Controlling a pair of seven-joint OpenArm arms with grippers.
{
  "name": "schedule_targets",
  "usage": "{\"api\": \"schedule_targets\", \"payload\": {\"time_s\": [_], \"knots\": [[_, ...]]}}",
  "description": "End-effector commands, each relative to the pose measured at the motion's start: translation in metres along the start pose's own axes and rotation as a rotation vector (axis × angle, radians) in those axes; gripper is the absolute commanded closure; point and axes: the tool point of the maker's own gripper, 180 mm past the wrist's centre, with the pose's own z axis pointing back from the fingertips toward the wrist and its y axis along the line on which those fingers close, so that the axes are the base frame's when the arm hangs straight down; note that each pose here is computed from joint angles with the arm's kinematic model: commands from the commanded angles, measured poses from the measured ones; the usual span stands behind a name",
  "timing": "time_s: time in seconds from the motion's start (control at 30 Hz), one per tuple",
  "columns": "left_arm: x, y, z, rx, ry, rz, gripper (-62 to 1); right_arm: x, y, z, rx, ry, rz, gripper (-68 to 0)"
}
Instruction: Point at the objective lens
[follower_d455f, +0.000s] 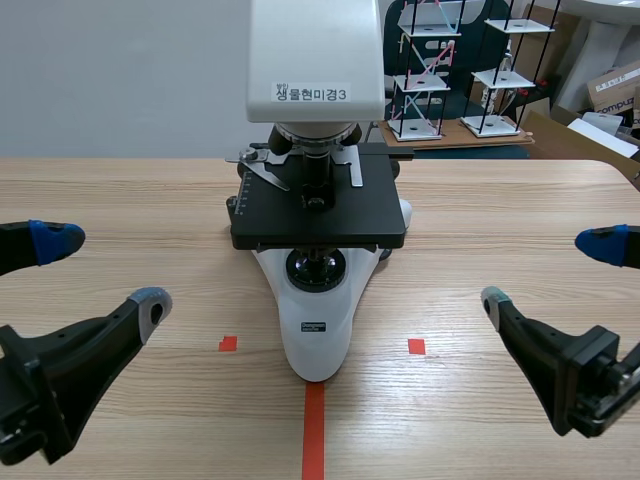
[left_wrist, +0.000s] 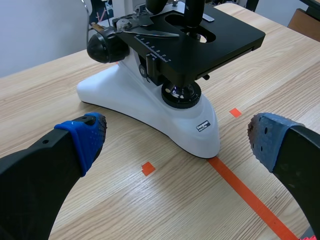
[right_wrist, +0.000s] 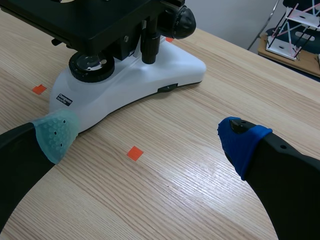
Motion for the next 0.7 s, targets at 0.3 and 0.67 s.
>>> {"api": "schedule_targets", "payload": {"time_s": [0.3,0.67], "knots": [[0.007,-0.001,0.0,-0.002,-0.027,0.004,-59.4,-0.004,-0.002,0.0,-0.007,0.041,0.006,-61.3],[0.008,-0.001,0.0,-0.002,-0.031,0.004,-59.4,-0.004,-0.002,0.0,-0.007,0.041,0.006,-61.3]]}}
